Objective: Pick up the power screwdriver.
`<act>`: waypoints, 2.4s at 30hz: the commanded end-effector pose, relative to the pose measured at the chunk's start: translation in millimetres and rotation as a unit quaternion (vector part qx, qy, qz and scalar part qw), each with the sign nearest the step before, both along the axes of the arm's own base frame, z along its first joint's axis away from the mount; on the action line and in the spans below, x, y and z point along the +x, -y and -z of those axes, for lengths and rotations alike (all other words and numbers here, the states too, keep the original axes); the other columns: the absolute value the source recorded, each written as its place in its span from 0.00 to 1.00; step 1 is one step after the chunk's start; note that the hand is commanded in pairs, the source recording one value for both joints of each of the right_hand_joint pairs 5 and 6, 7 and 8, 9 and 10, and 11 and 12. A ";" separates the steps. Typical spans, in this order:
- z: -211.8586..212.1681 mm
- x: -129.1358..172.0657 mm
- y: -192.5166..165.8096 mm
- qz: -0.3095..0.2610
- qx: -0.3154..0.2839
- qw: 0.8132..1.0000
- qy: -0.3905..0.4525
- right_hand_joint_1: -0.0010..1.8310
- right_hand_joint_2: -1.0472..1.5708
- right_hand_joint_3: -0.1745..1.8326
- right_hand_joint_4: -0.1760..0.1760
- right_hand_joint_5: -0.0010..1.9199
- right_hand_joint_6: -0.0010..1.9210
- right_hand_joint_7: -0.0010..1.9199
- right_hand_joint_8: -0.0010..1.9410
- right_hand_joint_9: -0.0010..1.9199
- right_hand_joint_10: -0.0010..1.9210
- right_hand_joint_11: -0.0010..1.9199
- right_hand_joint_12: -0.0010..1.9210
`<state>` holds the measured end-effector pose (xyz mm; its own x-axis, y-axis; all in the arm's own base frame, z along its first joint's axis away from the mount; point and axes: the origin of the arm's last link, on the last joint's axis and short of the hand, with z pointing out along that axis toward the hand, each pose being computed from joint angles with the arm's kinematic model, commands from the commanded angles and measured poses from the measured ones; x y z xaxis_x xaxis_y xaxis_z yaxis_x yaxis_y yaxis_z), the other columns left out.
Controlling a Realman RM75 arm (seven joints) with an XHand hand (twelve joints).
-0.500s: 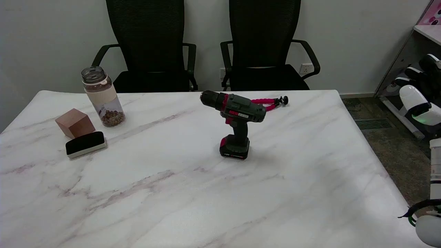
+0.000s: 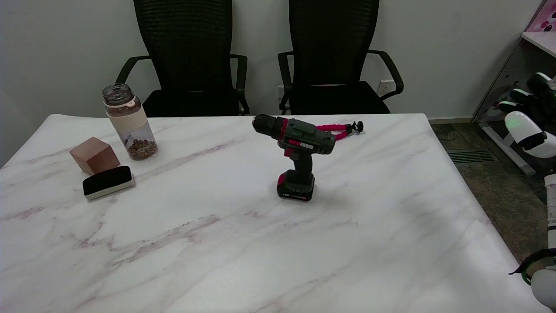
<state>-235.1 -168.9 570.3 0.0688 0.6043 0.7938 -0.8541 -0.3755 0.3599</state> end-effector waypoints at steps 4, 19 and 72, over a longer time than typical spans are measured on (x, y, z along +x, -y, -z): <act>73.0 -46.8 52.8 0.105 0.153 0.979 0.080 0.50 0.41 0.59 0.31 0.14 0.14 0.14 0.14 0.23 0.23 0.32 0.32; 169.6 -85.1 87.2 0.084 0.224 0.955 0.178 0.50 0.38 0.57 0.43 0.10 0.10 0.10 0.10 0.22 0.22 0.29 0.29; 272.5 -105.2 165.5 0.118 0.362 0.905 0.187 0.50 0.27 0.52 0.65 0.08 0.08 0.08 0.08 0.20 0.20 0.21 0.21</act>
<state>-339.6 -324.6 317.0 -0.2604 -0.0213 0.9653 -0.9463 -0.1927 -0.2596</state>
